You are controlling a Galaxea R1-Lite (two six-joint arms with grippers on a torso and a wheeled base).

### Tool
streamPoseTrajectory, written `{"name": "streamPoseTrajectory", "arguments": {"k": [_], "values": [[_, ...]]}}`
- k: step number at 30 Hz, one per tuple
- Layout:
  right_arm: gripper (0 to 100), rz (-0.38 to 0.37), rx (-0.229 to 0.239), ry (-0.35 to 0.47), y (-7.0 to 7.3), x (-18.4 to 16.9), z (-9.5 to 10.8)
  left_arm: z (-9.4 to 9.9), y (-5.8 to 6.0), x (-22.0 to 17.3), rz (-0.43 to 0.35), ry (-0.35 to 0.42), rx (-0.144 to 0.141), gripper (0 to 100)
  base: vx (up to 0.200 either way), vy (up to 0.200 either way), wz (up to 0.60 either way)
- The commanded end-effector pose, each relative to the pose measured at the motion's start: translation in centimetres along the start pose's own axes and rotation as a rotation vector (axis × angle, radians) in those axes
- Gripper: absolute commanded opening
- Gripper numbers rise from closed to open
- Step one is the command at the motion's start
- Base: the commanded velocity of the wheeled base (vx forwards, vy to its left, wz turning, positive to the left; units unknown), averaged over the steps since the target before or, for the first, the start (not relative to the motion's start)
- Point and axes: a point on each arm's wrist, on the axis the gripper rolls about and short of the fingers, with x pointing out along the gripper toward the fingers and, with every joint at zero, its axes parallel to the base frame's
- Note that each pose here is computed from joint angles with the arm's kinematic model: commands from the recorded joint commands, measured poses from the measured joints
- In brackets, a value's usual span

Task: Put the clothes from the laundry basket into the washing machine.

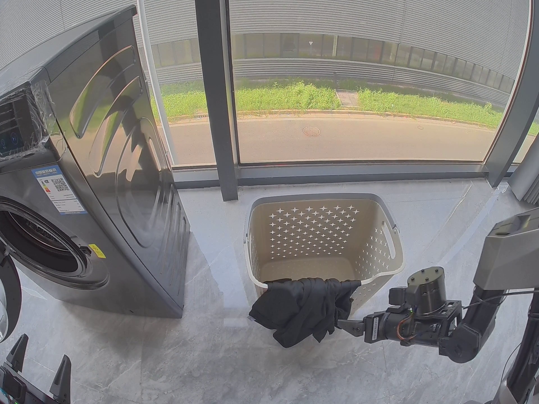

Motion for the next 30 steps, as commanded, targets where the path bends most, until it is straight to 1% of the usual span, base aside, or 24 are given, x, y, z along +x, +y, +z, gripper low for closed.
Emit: {"name": "streamPoseTrajectory", "arguments": {"k": [1, 15, 19, 27, 30], "values": [[100, -0.02, 0.005, 0.029, -0.2, 3.1, -0.7, -0.5, 0.0, 0.0, 0.0, 0.0, 0.001, 100, 0.0, 0.0, 0.0], [100, -0.011, 0.01, -0.025, -0.3, 8.0, 0.5, -0.5, 0.0, 0.0, 0.002, 0.0, -0.002, 100, 0.0, 0.0, 0.0], [100, 0.0, 0.013, -0.057, -0.1, 8.8, 1.2, -0.5, 0.0, 0.0, 0.002, 0.0, -0.003, 100, 0.0, 0.0, 0.0], [100, 0.008, 0.017, -0.084, 0.0, 9.6, 1.8, -0.5, 0.0, 0.0, 0.005, 0.0, -0.003, 100, 0.0, 0.0, 0.0], [100, -0.01, 0.016, -0.101, 0.0, 9.8, 2.1, -0.5, 0.0, 0.0, 0.005, 0.0, -0.003, 100, 0.0, 0.0, 0.0]]}}
